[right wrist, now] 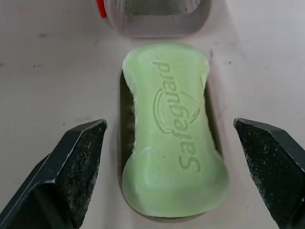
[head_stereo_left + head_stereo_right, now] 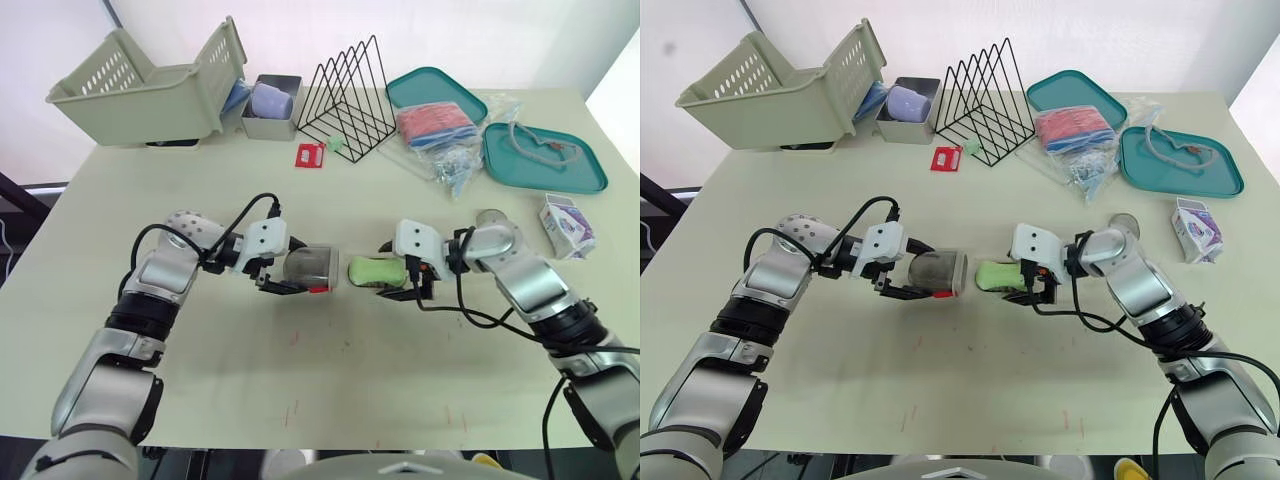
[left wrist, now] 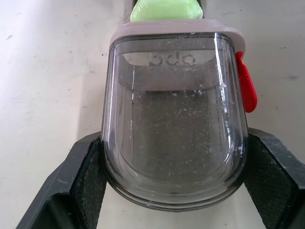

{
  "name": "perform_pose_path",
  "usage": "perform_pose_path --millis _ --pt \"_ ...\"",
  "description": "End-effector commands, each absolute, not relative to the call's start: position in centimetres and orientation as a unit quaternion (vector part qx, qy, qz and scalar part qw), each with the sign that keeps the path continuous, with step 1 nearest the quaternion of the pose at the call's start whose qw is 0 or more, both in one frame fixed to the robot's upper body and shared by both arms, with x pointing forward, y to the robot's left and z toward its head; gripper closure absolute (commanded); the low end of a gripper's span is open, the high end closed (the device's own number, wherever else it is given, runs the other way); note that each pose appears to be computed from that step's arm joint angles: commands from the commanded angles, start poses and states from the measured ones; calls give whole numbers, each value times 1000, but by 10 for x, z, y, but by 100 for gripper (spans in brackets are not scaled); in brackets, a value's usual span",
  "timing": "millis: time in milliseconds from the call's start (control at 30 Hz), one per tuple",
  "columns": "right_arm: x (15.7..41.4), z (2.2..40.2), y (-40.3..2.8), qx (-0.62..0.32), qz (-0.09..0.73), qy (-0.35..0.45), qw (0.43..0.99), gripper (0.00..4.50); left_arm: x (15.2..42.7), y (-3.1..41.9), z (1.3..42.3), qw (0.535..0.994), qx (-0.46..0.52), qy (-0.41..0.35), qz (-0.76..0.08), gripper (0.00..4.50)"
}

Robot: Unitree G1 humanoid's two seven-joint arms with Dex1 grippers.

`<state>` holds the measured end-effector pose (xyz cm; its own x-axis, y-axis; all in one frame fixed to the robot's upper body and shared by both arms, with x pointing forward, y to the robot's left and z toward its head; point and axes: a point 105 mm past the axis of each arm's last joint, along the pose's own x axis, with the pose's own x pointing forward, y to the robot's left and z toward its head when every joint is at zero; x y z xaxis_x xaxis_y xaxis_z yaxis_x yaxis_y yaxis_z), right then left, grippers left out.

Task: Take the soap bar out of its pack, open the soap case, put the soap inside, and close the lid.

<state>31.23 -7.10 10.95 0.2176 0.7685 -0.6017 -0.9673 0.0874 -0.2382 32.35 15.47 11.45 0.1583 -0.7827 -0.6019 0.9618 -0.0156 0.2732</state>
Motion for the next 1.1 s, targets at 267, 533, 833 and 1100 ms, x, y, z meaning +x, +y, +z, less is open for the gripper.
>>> perform_pose_path --millis 267,533,833,1100 --pt "315 110 -70 -304 605 170 715 0 324 153 126 692 329 114 -632 106" --pt "315 108 -67 -299 613 173 711 150 325 153 126 692 331 114 -631 106" --pt "316 108 -68 -307 612 170 709 201 327 154 127 693 333 114 -629 106" --pt "316 113 -67 -310 613 157 709 201 327 153 127 694 332 113 -628 106"
